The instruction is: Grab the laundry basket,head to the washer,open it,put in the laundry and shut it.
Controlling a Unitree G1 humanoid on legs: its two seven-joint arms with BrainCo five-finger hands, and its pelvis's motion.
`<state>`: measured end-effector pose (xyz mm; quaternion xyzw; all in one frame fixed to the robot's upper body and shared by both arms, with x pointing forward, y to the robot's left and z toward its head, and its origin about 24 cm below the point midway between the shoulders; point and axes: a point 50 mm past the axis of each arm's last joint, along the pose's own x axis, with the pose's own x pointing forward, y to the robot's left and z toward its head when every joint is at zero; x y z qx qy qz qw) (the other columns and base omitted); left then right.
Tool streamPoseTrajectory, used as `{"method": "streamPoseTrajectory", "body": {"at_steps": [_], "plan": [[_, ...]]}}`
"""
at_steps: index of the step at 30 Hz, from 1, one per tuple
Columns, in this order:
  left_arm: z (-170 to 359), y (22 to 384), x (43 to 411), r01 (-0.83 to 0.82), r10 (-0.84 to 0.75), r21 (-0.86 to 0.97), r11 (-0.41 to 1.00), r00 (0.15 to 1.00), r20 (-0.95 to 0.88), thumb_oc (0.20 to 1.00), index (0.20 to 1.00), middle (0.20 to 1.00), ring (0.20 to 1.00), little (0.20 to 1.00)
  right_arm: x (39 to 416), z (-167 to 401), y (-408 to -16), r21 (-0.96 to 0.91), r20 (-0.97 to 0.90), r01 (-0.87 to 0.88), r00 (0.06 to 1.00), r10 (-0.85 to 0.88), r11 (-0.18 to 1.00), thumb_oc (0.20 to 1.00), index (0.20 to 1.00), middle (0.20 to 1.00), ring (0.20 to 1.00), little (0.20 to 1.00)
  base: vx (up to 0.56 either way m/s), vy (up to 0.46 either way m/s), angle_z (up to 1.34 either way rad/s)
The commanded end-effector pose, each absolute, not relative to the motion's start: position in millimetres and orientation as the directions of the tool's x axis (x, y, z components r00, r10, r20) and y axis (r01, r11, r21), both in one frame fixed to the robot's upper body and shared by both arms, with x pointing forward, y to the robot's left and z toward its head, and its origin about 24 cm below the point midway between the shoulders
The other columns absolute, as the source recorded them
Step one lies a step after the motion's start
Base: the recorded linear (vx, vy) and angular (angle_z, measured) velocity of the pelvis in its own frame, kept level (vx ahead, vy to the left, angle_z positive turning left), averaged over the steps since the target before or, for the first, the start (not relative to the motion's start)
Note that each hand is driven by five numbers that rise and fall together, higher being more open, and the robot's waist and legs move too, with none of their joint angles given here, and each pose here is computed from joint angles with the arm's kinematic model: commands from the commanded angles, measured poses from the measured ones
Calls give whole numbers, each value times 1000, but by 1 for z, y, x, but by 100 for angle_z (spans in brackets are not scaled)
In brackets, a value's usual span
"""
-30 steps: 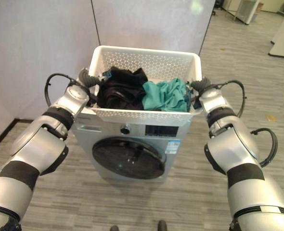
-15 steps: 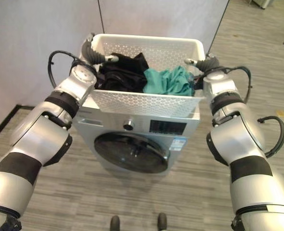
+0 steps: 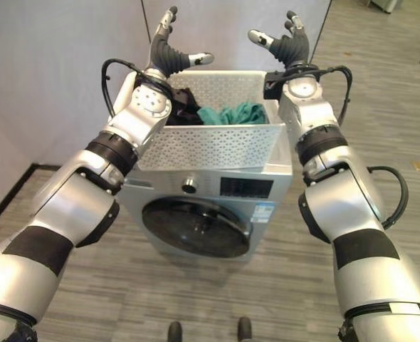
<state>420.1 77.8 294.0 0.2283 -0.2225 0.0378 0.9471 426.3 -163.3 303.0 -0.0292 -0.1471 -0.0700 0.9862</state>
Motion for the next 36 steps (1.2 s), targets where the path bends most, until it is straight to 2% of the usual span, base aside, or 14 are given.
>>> {"method": "streamPoseTrajectory", "body": {"at_steps": [1,7,12,14,15,16,17,19,23,27,30,32,33,36], "plan": [[351,73,407,-254,-34,379,890,792,610,1000,1000,1000,1000,1000,408,369,-199,7,479,253,848,-226,967,1000,1000,1000,1000,1000,2,-38,3],[355,81,399,-252,-75,376,892,736,673,1000,1000,1000,1000,1000,396,369,-234,-108,529,358,811,-251,928,1000,1000,1000,1000,1000,-17,-57,4],[333,110,381,-279,-165,454,846,674,720,1000,1000,1000,1000,1000,373,349,-265,-226,597,397,778,-195,890,1000,1000,1000,1000,1000,-37,-65,9],[315,148,368,-396,-135,485,780,649,748,1000,1000,1000,1000,1000,354,322,-286,-257,606,402,775,-178,879,1000,1000,1000,1000,1000,-43,-74,4],[313,148,367,-394,-137,488,779,652,745,1000,1000,1000,1000,1000,353,320,-286,-257,602,402,778,-180,879,1000,1000,1000,1000,1000,-25,-91,-7],[289,188,352,-522,-83,521,676,648,757,1000,1000,1000,1000,1000,331,286,-305,-254,589,402,785,-189,880,1000,1000,1000,1000,1000,15,-60,-6],[287,188,352,-519,-85,524,675,651,754,1000,1000,1000,1000,1000,330,283,-306,-254,585,402,788,-191,880,1000,1000,1000,1000,1000,-25,-100,-7],[258,230,332,-629,31,524,574,656,754,1000,1000,1000,1000,1000,305,243,-320,-238,549,397,808,-215,886,1000,1000,1000,1000,1000,-20,-86,-3],[188,272,277,-603,129,601,525,754,644,1000,1000,1000,1000,1000,257,184,-347,-253,444,463,836,-323,849,1000,1000,1000,1000,1000,-9,-79,2],[106,272,234,-355,152,665,658,927,344,1000,1000,1000,1000,1000,222,130,-352,-318,295,490,865,-406,812,1000,1000,1000,1000,1000,-6,-55,7],[47,276,206,-196,198,708,678,977,81,1000,1000,1000,1000,1000,202,96,-349,-334,177,480,877,-446,811,1000,1000,1000,1000,1000,-59,-43,2],[7,279,185,-100,239,692,715,965,-107,1000,1000,1000,1000,1000,185,70,-344,-332,74,461,882,-465,823,1000,1000,1000,1000,1000,-35,-42,-3],[-36,275,168,8,259,656,755,915,-310,1000,1000,1000,1000,1000,175,37,-335,-344,-65,413,885,-460,843,1000,1000,1000,1000,1000,-18,-26,-4],[-67,268,157,48,281,604,796,854,-438,1000,1000,1000,1000,1000,173,9,-322,-336,-177,376,875,-450,864,1000,1000,1000,1000,1000,-51,-3,-3]]}}
